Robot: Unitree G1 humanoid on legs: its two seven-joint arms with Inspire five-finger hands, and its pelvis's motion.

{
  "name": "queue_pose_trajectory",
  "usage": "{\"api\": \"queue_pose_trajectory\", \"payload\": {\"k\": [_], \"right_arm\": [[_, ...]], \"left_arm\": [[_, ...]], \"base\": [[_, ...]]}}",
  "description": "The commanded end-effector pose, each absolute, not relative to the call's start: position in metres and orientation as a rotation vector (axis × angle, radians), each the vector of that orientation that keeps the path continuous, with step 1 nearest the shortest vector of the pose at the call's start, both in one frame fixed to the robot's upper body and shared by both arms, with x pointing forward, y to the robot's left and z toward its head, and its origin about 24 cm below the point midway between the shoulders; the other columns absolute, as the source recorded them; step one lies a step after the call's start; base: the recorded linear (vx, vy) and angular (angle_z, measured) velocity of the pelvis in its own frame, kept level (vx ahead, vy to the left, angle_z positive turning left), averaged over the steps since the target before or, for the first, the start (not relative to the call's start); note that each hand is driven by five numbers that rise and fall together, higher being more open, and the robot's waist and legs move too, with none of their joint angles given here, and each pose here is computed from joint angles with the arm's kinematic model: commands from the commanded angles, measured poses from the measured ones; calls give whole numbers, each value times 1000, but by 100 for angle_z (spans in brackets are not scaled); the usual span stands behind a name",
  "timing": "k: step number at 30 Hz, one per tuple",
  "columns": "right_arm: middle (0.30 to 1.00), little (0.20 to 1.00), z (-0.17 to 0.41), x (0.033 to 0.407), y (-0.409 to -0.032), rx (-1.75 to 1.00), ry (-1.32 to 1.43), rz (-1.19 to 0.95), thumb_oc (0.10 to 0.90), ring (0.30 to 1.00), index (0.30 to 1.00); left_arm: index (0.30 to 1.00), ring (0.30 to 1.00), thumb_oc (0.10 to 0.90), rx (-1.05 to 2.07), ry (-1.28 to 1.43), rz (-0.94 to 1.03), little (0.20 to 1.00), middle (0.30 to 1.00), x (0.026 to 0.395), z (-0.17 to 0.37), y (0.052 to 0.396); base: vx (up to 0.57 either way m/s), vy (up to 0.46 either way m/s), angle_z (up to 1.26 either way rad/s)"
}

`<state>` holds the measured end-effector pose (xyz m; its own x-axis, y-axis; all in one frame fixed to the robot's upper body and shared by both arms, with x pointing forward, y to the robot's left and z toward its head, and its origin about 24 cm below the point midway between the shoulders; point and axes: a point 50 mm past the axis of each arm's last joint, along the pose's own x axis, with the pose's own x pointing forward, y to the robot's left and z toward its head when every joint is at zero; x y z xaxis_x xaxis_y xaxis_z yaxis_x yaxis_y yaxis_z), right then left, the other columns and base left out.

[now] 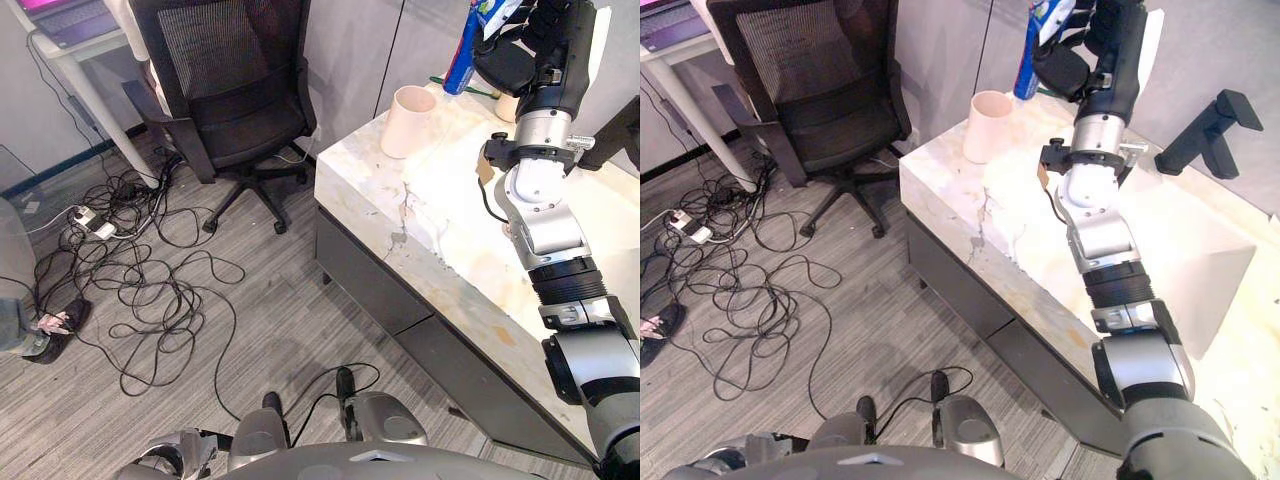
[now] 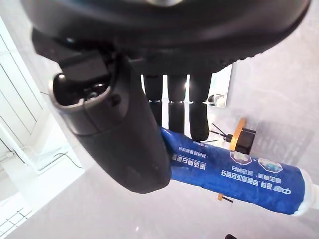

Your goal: Organize the bathroom.

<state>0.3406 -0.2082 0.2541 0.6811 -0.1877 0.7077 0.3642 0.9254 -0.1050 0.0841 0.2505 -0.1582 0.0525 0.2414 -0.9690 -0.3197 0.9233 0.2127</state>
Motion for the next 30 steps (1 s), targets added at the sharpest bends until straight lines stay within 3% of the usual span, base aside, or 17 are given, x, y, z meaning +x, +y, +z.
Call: {"api": "queue_pose_trajectory", "payload": {"k": [1,18,30], "right_arm": [[300,300,322,313,-214,-212,-1100,-344,400,300,300],[300,300,319,315,-209,-310,-1089,-355,400,300,300],[300,300,315,315,-198,-249,-1119,-327,400,300,300]], "left_arm": [[900,900,800,-43,1509,379,900,900,67,-162,248],[900,900,800,3,1481,346,900,900,65,-164,245],[900,900,800,5,1378,290,900,900,103,-158,240]], "base": [[-51,71,0],[-43,34,-11],[-93,-9,8]]}}
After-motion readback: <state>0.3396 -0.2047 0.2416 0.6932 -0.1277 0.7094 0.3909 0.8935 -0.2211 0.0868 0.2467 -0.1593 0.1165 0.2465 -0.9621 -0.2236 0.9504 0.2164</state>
